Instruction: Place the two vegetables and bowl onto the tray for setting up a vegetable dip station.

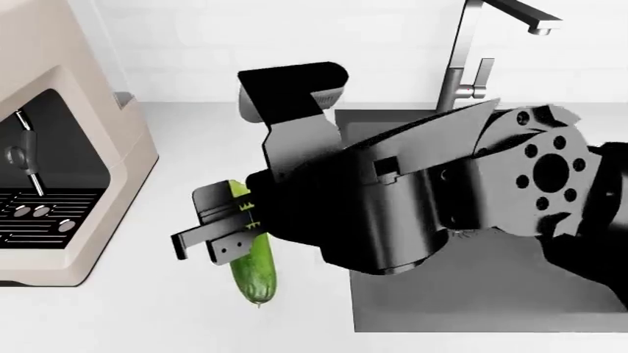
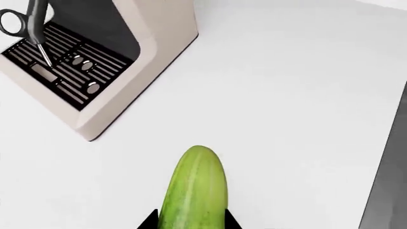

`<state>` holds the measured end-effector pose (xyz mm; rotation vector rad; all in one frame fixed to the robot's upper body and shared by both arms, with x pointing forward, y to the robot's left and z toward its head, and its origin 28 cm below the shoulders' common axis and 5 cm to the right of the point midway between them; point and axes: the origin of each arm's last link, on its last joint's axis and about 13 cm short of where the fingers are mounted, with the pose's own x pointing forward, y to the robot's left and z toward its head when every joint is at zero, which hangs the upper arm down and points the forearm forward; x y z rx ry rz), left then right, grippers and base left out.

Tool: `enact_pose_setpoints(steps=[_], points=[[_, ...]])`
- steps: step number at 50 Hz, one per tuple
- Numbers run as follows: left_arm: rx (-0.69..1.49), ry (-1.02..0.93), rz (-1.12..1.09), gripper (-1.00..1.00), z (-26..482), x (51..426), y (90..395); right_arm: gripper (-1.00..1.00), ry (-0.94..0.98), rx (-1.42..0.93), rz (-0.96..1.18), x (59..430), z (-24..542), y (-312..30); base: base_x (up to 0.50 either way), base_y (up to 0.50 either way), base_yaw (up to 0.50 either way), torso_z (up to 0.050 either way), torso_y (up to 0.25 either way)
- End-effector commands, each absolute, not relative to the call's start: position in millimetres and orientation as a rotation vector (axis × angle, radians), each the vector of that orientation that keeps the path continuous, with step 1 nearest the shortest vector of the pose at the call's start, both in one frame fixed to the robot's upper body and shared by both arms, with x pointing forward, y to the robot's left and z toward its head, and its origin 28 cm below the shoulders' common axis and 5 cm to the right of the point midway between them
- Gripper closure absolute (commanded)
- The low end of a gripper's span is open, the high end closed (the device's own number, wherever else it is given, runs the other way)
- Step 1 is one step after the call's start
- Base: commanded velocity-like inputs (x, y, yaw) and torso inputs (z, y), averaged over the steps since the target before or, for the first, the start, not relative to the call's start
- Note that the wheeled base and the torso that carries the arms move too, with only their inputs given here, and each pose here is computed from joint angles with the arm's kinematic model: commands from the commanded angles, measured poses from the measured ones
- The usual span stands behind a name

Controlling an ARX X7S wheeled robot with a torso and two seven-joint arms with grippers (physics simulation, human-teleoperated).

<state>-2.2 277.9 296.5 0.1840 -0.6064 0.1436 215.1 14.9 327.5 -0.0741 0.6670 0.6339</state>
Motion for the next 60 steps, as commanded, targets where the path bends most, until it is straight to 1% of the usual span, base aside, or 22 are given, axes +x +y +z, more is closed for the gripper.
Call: enact_pose_setpoints(steps=[1,5,12,16,22,33,51,60], points=[[0.187,-0.599,0.134,-1.00,297.5,-0.1,277.6,1.00,0.534,-0.027,0.615,199.5,352.9,-11.3,0.00,0.00,0.00,0.000,0.000],[0.190,-0.599,0.134,-1.00,298.1,0.0,277.5,1.00,0.511,-0.019,0.607,191.5,357.6,-24.6,0.00,0.00,0.00,0.000,0.000],[0.192,-0.603,0.135,-1.00,299.0,-1.6,276.9,1.00,0.463,-0.011,0.526,177.0,357.5,-49.9,0.00,0.00,0.00,0.000,0.000],[0.195,-0.607,0.132,-1.00,299.9,-2.6,276.4,1.00,0.469,0.005,0.502,172.1,356.1,-58.7,-0.05,-0.46,0.00,0.000,0.000],[0.209,-0.613,0.138,-1.00,299.4,-4.2,276.4,1.00,0.451,0.005,0.494,164.6,359.7,-63.3,-0.08,-0.50,0.00,0.000,0.000],[0.210,-0.612,0.134,-1.00,300.3,-2.4,276.4,1.00,0.438,0.003,0.477,161.9,361.1,-70.6,-0.08,-0.50,0.00,0.000,0.000],[0.219,-0.606,0.132,-1.00,299.0,1.4,277.7,1.00,0.428,0.013,0.426,166.6,361.2,-84.0,-0.07,-0.50,0.00,0.000,0.000],[0.224,-0.608,0.130,-1.00,298.4,1.1,277.8,1.00,0.425,0.013,0.426,167.3,360.8,-84.7,-0.02,-0.50,0.00,0.000,0.000]])
